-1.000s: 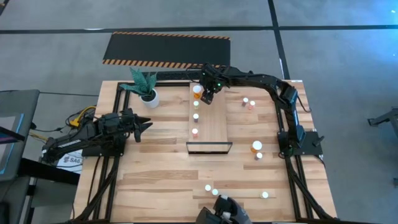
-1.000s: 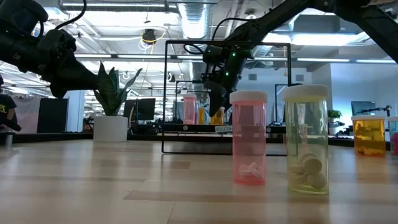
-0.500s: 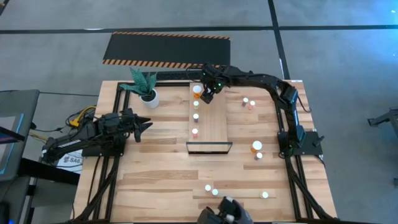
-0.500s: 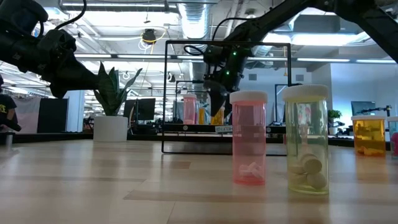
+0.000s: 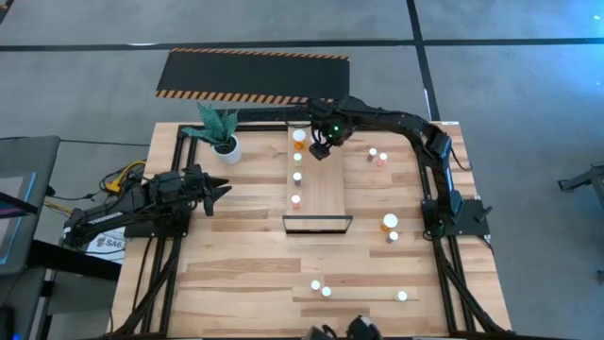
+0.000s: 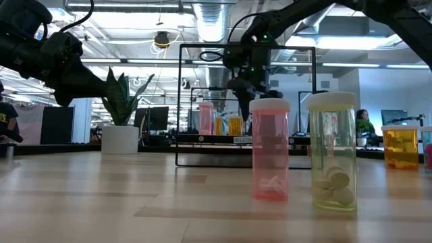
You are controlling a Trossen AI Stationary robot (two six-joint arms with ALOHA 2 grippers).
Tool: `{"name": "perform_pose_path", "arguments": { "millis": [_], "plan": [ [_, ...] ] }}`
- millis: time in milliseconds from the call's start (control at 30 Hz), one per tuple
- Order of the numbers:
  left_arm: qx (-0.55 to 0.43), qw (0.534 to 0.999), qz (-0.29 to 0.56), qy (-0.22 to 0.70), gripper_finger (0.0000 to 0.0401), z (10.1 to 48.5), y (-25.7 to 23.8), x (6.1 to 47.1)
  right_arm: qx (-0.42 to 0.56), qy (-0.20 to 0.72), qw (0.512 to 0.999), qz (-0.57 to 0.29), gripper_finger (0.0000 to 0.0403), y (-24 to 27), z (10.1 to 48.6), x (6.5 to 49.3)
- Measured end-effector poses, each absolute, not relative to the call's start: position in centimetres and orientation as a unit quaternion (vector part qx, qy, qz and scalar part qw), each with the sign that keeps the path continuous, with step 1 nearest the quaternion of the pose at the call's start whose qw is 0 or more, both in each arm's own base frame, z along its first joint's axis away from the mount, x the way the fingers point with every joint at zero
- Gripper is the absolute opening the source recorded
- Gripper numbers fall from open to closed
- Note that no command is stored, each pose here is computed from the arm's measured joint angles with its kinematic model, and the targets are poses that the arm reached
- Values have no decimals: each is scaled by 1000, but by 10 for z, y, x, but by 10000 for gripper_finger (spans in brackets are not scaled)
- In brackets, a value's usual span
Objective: Pick and place medicine bottles onto shelf by color
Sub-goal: Put the bottom right small yellow pill bottle on the shelf aligned with the other small yellow pill bottle
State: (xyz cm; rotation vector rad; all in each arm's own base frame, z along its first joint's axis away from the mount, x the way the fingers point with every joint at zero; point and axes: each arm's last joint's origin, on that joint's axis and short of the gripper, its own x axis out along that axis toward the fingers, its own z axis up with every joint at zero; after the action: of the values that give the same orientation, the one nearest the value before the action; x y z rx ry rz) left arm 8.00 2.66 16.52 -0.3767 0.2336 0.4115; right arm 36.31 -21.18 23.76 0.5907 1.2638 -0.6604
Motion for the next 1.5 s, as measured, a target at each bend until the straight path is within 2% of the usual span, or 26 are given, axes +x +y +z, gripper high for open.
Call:
{"name": "perform_pose_path", "arguments": {
  "millis": [467, 633, 900, 1033, 1267, 1500],
  "plan": [
    [-186, 955, 203, 115, 128, 165, 27, 80, 393, 616, 632, -258, 324, -217, 218, 334],
    [-185, 955, 203, 115, 128, 165, 27, 80, 409, 607, 625, -269, 324, -213, 226, 317],
    [-185, 955, 203, 115, 128, 165, 27, 80, 418, 546, 638, -345, 324, -190, 239, 277],
    [-185, 955, 203, 115, 128, 165, 27, 80, 444, 515, 620, -392, 324, -176, 237, 252],
    [-185, 955, 203, 115, 128, 165, 27, 80, 485, 473, 560, -476, 324, -155, 231, 219],
    [-185, 955, 203, 115, 128, 165, 27, 80, 466, 473, 568, -487, 324, -154, 229, 210]
  ]
}}
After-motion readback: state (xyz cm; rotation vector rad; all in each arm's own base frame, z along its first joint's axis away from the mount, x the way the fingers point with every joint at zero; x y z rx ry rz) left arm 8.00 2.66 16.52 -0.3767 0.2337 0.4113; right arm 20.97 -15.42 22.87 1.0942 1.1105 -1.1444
